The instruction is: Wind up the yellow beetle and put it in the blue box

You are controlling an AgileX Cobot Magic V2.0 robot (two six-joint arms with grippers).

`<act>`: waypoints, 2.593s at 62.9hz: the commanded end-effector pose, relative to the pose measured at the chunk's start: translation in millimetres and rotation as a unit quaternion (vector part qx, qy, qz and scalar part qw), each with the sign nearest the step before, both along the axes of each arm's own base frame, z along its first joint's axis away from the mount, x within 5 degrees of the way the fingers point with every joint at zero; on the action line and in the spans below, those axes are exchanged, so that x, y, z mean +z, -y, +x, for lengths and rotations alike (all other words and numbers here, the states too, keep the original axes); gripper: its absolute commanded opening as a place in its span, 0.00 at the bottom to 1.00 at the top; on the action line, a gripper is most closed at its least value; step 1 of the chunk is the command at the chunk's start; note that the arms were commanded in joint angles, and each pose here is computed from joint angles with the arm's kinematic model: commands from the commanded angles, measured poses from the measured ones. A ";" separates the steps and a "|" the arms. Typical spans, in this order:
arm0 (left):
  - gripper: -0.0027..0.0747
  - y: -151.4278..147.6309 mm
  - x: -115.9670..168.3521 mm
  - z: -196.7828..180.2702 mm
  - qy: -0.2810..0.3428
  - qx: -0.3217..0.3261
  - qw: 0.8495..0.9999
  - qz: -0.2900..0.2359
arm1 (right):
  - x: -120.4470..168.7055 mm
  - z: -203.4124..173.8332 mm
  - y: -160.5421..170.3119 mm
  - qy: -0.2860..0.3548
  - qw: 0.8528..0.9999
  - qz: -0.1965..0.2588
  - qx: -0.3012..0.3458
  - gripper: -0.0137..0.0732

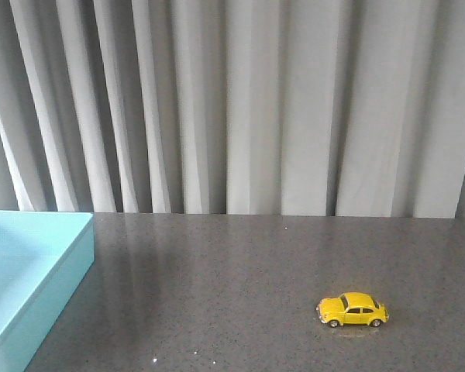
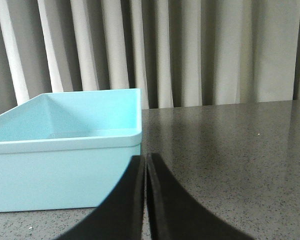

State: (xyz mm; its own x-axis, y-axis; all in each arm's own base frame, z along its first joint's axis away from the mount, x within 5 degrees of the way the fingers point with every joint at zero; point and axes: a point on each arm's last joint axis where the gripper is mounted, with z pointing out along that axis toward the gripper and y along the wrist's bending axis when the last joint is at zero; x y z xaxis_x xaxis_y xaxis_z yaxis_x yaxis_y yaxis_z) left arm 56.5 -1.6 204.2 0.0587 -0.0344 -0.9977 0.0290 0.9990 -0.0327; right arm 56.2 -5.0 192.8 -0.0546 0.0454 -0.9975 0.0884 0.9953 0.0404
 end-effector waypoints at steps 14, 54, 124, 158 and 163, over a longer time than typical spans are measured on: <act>0.03 -0.3 10.1 -2.3 0.047 0.000 0.999 -0.007 | 7.0 -0.5 -0.1 0.044 0.999 -0.011 0.000 0.15; 0.03 -0.3 10.1 -2.3 0.047 0.000 0.999 -0.007 | 7.0 -0.5 -0.1 0.044 0.999 -0.011 0.000 0.15; 0.03 -0.4 11.8 -2.6 0.057 0.000 0.998 -0.007 | 7.1 -0.4 -0.4 0.047 0.999 0.023 0.001 0.15; 0.03 0.1 108.4 -14.2 0.103 -0.009 0.994 -0.030 | 94.7 -1.4 -1.8 0.074 0.996 0.054 0.009 0.15; 0.03 1.1 136.5 -4.6 0.060 -0.008 0.998 -0.002 | 123.5 3.5 -1.2 0.041 0.999 0.033 0.007 0.15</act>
State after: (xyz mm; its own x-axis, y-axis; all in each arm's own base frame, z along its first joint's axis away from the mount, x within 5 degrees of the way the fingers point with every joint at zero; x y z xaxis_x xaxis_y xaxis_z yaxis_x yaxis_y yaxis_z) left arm 42.8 -1.8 308.9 0.2096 -0.0856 -0.9740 0.0506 0.9958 -0.0767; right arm 55.7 -2.4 276.0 0.0085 0.1721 -0.9850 0.0577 0.9834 0.1723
